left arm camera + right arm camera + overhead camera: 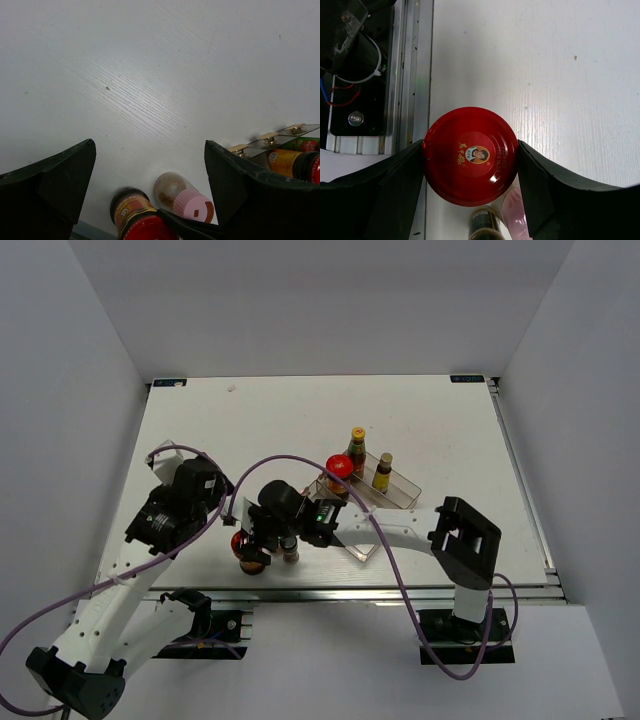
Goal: Organize the condiment bottles
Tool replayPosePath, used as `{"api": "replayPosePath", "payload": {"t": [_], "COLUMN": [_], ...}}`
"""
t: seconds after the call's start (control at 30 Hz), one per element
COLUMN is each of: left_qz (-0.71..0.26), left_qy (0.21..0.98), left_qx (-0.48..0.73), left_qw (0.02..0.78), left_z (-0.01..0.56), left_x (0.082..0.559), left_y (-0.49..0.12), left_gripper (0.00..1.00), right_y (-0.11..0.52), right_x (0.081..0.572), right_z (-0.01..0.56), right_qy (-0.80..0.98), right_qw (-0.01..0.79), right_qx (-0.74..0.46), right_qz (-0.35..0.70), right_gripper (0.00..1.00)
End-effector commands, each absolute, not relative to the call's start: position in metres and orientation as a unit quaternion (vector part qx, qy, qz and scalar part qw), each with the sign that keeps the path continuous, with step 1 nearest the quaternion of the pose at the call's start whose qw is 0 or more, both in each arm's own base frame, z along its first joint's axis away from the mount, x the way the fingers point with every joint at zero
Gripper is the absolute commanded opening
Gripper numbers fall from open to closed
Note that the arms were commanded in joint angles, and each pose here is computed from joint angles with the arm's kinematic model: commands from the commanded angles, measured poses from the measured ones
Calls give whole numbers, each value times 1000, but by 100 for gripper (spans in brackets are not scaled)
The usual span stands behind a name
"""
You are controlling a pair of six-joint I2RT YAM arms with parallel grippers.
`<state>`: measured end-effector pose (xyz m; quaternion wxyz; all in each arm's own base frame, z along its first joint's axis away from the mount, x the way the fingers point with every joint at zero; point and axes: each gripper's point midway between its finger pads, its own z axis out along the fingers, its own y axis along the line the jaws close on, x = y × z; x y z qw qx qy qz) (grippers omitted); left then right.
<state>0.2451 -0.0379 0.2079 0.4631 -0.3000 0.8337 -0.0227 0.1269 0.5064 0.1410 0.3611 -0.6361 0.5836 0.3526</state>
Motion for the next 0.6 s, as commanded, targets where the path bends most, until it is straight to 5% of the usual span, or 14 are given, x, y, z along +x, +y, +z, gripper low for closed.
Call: {"api": "replayPosePath", "payload": {"t": [0.0,0.57], "left_qz": [-25,-27], "left_qy": [831,830], "left_qx": [-299,-298], "left_qw": [468,471], "left_z": [208,209], "left_x": [243,243], "left_y": [-36,-36], "left_gripper": [98,98], "right_y": [512,404], "right_x": [125,181], "right_z": [237,360], "right_qy": [532,538], "right_qw": [454,644], "right_qx": [-587,-402], "right_qz": [408,366], "right_gripper": [25,14]}}
